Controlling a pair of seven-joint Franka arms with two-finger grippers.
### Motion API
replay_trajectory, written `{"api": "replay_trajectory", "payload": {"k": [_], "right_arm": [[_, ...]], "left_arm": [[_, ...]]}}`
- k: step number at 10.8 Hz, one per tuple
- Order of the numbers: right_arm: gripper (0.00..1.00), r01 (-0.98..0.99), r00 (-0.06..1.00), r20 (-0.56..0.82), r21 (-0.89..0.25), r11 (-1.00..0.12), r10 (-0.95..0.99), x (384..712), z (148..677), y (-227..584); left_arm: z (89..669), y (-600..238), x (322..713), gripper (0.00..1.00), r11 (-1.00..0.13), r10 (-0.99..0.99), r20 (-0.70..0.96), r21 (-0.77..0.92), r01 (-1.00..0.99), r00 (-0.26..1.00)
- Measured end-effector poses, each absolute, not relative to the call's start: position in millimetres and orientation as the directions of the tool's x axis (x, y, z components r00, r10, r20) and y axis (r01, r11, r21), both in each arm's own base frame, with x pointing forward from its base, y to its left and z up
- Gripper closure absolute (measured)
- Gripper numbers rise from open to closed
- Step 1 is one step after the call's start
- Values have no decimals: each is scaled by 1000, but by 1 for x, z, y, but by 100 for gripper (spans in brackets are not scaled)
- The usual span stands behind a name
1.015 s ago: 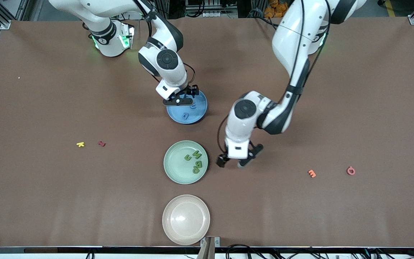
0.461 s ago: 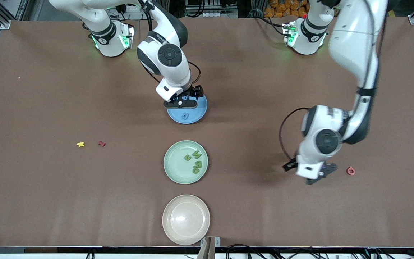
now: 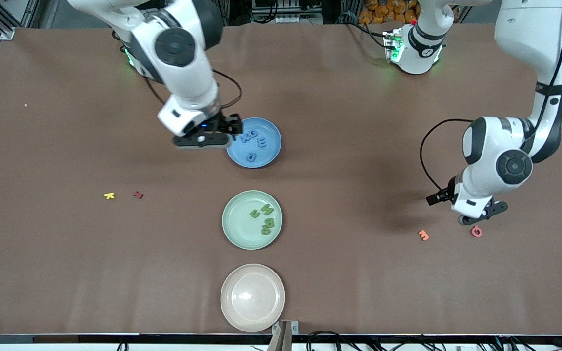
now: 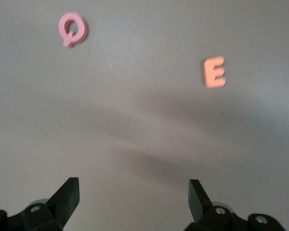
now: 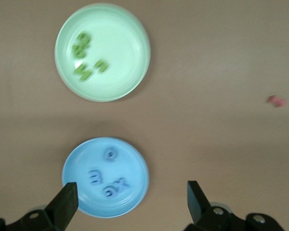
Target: Sort letters by color into matching plates
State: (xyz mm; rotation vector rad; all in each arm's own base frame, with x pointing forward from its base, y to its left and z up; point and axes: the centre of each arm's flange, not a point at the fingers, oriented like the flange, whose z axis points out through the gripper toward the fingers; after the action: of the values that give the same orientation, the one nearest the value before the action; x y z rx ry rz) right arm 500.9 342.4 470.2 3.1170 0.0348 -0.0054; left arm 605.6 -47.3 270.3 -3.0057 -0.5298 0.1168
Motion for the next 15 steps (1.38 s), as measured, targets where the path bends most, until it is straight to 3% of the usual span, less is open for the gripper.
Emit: {"api": "replay_trajectory", "payload": {"k": [3,8,12,15], "right_arm": [[0,4,1000,25,11,-1000,5,546,534,265],[0,-56,997,47,-8,-998,-56,588,574,130],[0,-53,994,100,-10,-999,-54,582,616,44],[0,-27,995,96,-3,-1000,-27,572,640,26]], "left_arm": [[270,-40,558,0,-948,314,-41,-76,310,949],[285,-11,512,0,-961,272,-31,-56,270,962],[322,-12,504,0,-979,200,16,-38,201,980],[401,-11,524,0,-984,175,76,-27,177,982]]}}
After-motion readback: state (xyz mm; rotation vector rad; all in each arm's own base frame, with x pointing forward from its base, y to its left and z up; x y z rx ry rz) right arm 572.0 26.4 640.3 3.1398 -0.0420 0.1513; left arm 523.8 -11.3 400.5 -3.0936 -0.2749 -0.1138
